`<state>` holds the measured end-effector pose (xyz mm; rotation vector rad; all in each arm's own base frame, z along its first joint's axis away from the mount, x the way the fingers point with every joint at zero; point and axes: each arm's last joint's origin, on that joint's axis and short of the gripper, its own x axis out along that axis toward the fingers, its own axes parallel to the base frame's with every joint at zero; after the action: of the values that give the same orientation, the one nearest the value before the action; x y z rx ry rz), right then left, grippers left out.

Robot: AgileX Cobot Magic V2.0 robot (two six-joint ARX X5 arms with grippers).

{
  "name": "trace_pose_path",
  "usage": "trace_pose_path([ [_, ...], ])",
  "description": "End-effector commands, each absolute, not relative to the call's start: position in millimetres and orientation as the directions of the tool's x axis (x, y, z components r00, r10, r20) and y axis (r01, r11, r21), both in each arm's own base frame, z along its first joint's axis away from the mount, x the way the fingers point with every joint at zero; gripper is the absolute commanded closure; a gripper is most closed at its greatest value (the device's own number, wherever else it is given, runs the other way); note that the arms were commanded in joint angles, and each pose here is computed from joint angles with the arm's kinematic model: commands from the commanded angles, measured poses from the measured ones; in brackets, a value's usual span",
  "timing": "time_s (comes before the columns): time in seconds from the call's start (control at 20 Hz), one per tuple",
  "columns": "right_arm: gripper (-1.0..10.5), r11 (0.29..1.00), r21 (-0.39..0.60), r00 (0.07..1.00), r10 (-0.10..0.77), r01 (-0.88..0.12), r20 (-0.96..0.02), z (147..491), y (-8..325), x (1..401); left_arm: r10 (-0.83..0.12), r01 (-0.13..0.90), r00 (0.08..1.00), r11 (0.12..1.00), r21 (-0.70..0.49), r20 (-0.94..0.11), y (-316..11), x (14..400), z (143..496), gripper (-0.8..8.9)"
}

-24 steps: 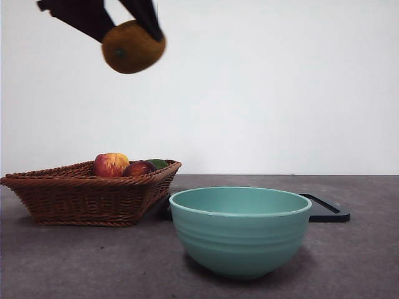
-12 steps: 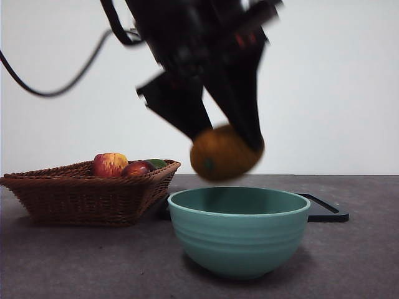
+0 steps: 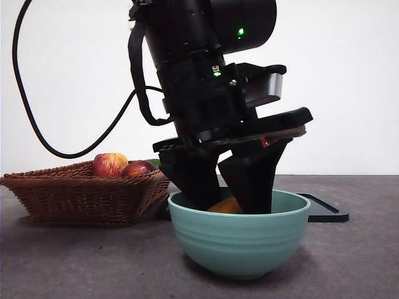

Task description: Pick up the wifruite, put it on the bowl, pick up the plate, put it on desk

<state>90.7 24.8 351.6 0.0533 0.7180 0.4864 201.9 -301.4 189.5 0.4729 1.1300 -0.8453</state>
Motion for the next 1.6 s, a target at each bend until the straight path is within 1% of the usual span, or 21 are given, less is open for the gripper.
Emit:
trace_pose_path([
  [0.05,5.2,0.886,0.211,0.658,0.45,-0.413,-0.604,356.9,25.2,90.3,-0.346,0.797,0.173,0.6,-0.076,-0.922,-309.7,200.8,187.1,4.61],
  [0.2,5.2,0.886,0.211,0.658,0.45,-0.413,-0.604,356.9,25.2,90.3,-0.354,0.799,0.176,0.597,-0.077,-0.918,-309.8,199.2,190.1,4.62],
  [0.3,5.2,0.886,0.211,0.658,0.451,-0.413,-0.603,357.0,25.2,90.3,-0.377,0.797,0.19,0.599,-0.082,-0.907,-307.8,197.8,200.1,4.63],
  [0.5,5.2,0.886,0.211,0.658,0.45,-0.413,-0.604,356.9,25.2,90.3,-0.474,0.8,0.256,0.593,-0.09,-0.843,-292.2,189.1,247.8,4.64],
  [0.65,5.2,0.886,0.211,0.658,0.45,-0.413,-0.604,356.8,25.2,90.3,-0.554,0.793,0.326,0.601,-0.097,-0.766,-266.4,180.8,293.2,4.64],
  [0.75,5.2,0.886,0.211,0.657,0.451,-0.413,-0.604,356.8,25.2,90.3,-0.595,0.78,0.378,0.617,-0.102,-0.71,-243.0,175.0,322.1,4.63],
  [0.9,5.2,0.886,0.211,0.657,0.451,-0.413,-0.604,356.8,25.2,90.3,-0.611,0.745,0.432,0.656,-0.12,-0.664,-210.6,166.6,349.3,4.61],
  [1.1,5.2,0.886,0.211,0.658,0.451,-0.414,-0.603,357.0,25.2,90.2,-0.6,0.689,0.496,0.712,-0.136,-0.628,-169.9,155.7,372.4,4.61],
  [1.25,5.2,0.884,0.217,0.655,0.456,-0.415,-0.603,356.9,25.4,90.2,-0.6,0.647,0.543,0.745,-0.163,-0.588,-146.6,146.2,379.6,4.61],
  [1.35,5.2,0.878,0.224,0.65,0.467,-0.423,-0.6,357.0,25.7,90.1,-0.591,0.62,0.563,0.764,-0.177,-0.577,-131.7,138.2,374.3,4.61],
  [1.5,5.2,0.864,0.243,0.637,0.493,-0.442,-0.593,357.2,26.4,89.7,-0.57,0.576,0.572,0.791,-0.205,-0.59,-111.4,123.3,350.5,4.61],
  [1.6,5.2,0.858,0.255,0.631,0.504,-0.446,-0.59,357.2,26.8,89.5,-0.587,0.573,0.546,0.782,-0.244,-0.598,-102.1,111.8,333.7,4.61],
])
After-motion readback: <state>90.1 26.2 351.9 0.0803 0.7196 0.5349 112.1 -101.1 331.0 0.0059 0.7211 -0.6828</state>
